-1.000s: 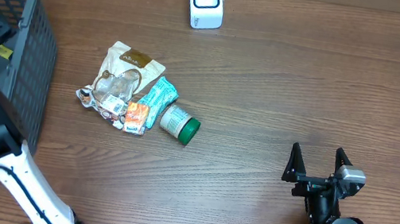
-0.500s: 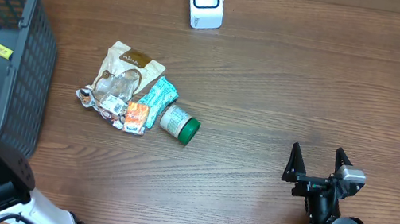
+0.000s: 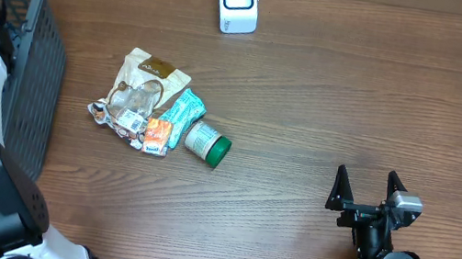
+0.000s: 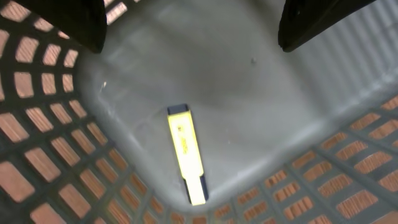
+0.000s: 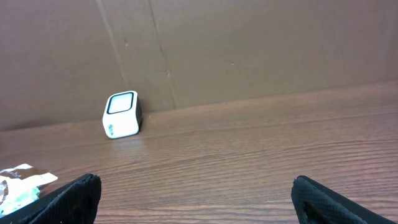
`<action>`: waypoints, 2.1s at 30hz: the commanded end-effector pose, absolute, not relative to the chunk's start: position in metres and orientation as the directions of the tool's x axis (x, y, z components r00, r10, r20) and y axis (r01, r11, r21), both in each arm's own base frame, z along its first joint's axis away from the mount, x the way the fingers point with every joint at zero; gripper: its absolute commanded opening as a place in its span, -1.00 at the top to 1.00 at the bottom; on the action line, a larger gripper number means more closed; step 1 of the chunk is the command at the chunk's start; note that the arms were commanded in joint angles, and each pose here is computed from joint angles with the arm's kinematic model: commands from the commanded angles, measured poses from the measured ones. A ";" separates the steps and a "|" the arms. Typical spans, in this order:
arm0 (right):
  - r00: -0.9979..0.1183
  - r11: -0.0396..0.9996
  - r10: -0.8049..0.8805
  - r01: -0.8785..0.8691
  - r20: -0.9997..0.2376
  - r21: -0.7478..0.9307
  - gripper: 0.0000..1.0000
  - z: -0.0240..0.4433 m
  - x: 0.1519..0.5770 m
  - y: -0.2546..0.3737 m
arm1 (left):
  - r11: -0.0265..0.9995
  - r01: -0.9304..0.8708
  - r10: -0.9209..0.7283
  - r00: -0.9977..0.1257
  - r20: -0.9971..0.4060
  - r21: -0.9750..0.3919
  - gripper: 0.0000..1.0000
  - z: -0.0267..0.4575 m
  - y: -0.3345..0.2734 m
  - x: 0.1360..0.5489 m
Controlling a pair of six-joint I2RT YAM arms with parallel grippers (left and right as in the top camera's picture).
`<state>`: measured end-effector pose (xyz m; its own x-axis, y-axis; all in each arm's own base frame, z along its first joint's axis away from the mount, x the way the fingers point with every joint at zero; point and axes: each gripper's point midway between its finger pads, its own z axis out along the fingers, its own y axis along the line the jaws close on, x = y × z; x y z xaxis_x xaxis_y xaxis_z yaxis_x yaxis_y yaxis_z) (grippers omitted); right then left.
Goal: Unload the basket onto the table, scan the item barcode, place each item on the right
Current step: 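Lower the left gripper and close on the yellow highlighter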
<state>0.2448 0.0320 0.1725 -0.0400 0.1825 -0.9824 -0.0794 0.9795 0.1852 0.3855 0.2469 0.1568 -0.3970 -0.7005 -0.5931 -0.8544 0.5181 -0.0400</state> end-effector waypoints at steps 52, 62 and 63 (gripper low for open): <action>-0.040 0.980 0.186 -0.064 -0.982 0.189 -1.00 0.169 0.245 0.029 | 0.600 -0.755 -0.726 -0.375 -0.577 -0.265 -0.89 0.082 0.324 0.492; -0.040 0.980 0.186 -0.064 -0.982 0.188 -1.00 0.169 0.245 0.029 | 0.521 -0.848 -0.765 -0.411 -0.497 -0.102 -0.71 0.035 0.326 0.459; -0.040 0.980 0.186 -0.064 -0.982 0.189 -1.00 0.169 0.245 0.029 | 0.516 -0.851 -0.767 -0.410 -0.494 -0.095 -0.70 0.035 0.328 0.456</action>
